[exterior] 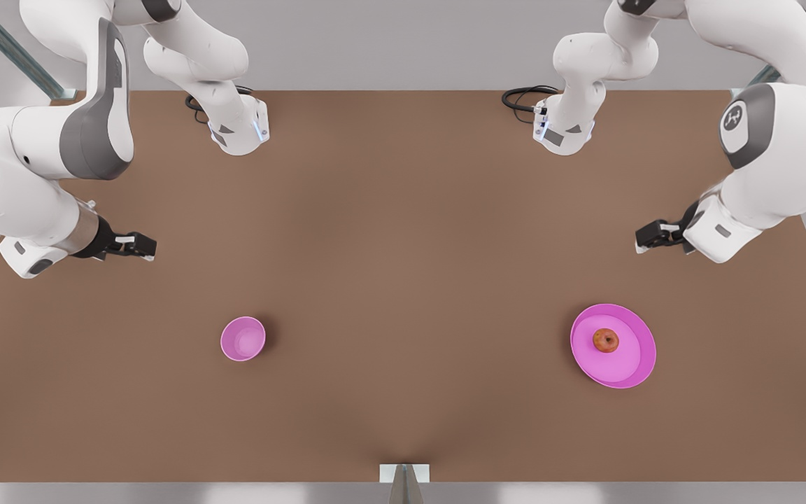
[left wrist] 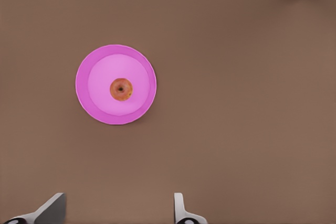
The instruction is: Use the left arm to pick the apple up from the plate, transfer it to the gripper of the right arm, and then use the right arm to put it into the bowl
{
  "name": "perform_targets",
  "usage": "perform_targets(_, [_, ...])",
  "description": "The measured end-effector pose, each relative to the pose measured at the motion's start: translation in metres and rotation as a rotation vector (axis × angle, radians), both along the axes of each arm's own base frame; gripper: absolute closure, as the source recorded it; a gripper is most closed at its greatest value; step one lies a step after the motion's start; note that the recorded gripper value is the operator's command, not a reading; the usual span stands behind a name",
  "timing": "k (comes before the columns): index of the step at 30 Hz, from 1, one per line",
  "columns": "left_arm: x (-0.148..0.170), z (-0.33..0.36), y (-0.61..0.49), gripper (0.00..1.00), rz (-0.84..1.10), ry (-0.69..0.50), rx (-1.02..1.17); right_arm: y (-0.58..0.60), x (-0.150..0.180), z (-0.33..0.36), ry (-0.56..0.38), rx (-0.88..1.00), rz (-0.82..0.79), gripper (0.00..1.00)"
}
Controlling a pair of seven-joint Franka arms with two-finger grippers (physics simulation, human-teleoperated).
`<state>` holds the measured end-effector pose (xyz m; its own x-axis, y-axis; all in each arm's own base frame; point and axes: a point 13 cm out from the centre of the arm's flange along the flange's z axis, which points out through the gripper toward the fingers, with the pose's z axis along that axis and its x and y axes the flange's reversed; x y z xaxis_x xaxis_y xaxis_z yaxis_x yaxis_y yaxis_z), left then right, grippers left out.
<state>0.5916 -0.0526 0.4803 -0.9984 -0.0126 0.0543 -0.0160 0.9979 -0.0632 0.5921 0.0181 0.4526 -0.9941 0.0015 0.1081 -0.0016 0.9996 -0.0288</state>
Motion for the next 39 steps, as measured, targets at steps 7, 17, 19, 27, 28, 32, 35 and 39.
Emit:
perform_targets(7, [0.020,-0.179,0.011,0.00,0.035,0.066,0.005,0.000,0.002,0.000,-0.008,-0.001,-0.010,0.00])
perform_targets(17, [0.085,-0.325,0.052,0.00,0.111,-0.103,0.019,-0.001,0.003,0.001,-0.011,-0.002,-0.020,0.00])
perform_targets(19, [0.086,-0.350,0.051,0.00,0.110,-0.110,0.021,-0.001,0.003,0.001,-0.011,-0.002,-0.021,0.00])
perform_targets(27, [0.071,-0.419,0.060,0.00,0.119,-0.099,0.034,-0.001,0.003,0.001,-0.012,-0.002,-0.024,0.00])
perform_targets(28, [0.071,-0.424,0.062,0.00,0.122,-0.101,0.037,-0.001,0.003,0.001,-0.012,-0.002,-0.024,0.00])
perform_targets(32, [0.076,-0.430,0.068,0.00,0.122,-0.118,0.045,-0.001,0.003,0.000,-0.011,-0.002,-0.026,0.00])
perform_targets(35, [0.078,-0.433,0.069,0.00,0.121,-0.127,0.047,-0.001,0.003,0.000,-0.012,-0.002,-0.026,0.00])
perform_targets(39, [0.081,-0.436,0.069,0.11,0.119,-0.140,0.048,-0.001,0.003,0.000,-0.012,-0.002,-0.026,0.00])
